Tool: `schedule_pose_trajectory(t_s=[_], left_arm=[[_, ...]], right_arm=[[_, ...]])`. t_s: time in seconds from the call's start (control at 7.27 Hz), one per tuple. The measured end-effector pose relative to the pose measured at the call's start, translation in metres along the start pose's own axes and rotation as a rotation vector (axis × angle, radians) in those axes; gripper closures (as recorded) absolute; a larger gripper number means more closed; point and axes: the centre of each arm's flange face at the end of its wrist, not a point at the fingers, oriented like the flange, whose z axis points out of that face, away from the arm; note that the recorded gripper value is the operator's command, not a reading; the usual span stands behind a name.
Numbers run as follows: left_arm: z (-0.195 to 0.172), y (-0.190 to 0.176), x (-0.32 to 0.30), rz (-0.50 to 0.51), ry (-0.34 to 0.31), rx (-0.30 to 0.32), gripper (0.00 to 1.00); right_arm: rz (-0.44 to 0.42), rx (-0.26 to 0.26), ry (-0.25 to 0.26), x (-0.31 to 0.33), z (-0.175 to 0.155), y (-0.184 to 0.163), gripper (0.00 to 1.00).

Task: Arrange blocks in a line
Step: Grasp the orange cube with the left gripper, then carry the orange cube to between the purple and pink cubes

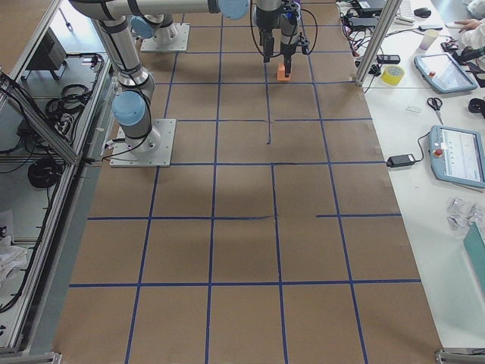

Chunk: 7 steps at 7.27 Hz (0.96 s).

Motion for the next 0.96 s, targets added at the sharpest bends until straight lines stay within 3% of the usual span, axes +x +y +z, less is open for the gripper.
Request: schedule_pose_trajectory(t_s=[0.14,0.28,0.69,0.96], left_arm=[[0.003,-0.001,0.0,0.002,-0.004,0.005,0.68],[0.004,-0.002,0.0,0.003,-0.01,0.013,0.8],[-0.008,-0.005,-0.006,0.006,-0.02,0.036,0.85],[-0.021,-0.025,-0.052,-0.048,-0.052,0.063,0.85]], right_arm=[[0.037,-0.016,0.004,0.0,0.0,0.002,0.0],[0.051,-0.016,0.001,0.0,-0.003,0.006,0.0],[0.06,0.003,0.003,-0.001,-0.016,0.018,0.0],[0.061,-0.008,0.0,-0.002,-0.015,0.02,0.0]])
